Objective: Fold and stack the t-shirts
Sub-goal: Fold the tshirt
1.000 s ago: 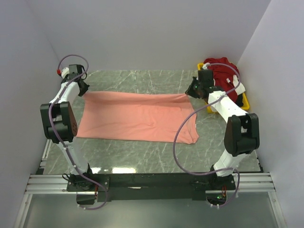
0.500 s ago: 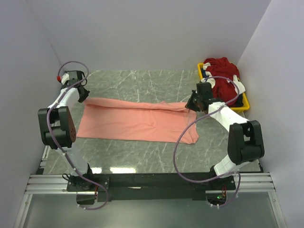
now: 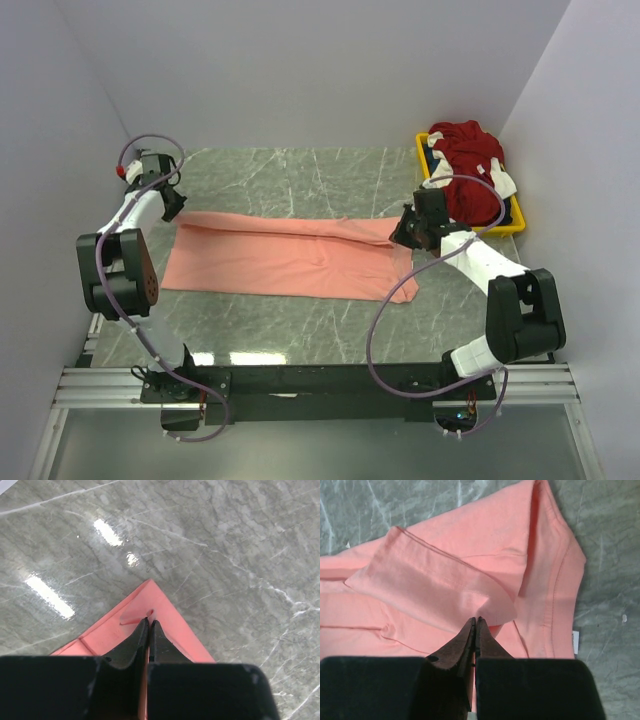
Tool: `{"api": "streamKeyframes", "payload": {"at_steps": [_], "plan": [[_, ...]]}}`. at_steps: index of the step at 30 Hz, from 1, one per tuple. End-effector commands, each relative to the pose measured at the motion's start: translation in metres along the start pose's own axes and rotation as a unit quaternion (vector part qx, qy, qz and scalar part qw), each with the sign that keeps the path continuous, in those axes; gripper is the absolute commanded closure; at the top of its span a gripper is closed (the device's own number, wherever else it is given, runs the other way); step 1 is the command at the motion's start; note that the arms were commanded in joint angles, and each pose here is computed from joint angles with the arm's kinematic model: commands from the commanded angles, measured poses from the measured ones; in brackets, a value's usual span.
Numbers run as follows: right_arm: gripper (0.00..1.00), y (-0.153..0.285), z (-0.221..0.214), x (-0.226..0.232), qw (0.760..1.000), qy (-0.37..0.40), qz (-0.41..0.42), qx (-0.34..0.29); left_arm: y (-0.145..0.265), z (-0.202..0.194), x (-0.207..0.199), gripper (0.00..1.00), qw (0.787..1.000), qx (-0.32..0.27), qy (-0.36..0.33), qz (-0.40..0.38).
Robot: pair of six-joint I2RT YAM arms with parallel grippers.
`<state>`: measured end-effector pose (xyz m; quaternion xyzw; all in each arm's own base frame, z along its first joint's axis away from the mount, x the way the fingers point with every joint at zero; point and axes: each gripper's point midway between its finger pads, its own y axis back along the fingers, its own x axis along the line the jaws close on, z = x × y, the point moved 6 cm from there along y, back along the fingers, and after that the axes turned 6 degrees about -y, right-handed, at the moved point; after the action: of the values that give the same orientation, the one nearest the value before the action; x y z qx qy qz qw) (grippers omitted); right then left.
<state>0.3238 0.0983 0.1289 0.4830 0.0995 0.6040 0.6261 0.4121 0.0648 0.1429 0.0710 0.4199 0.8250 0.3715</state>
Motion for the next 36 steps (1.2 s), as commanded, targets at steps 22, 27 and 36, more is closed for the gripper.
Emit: {"api": "streamKeyframes", "payload": {"at_steps": [22,27,36], "plan": [[1.00,0.010,-0.039,-0.011,1.000,0.013,0.024,0.005,0.011,-0.017,0.026,0.99,0.999,0.006,0.041,0.010],[0.85,0.009,-0.044,-0.014,0.999,0.015,0.026,0.012,0.011,-0.026,0.035,0.83,0.998,0.016,0.066,0.020],[0.54,0.038,-0.019,0.007,0.998,0.032,0.048,-0.024,0.047,-0.007,0.042,0.39,0.993,-0.017,0.114,-0.004]]}}
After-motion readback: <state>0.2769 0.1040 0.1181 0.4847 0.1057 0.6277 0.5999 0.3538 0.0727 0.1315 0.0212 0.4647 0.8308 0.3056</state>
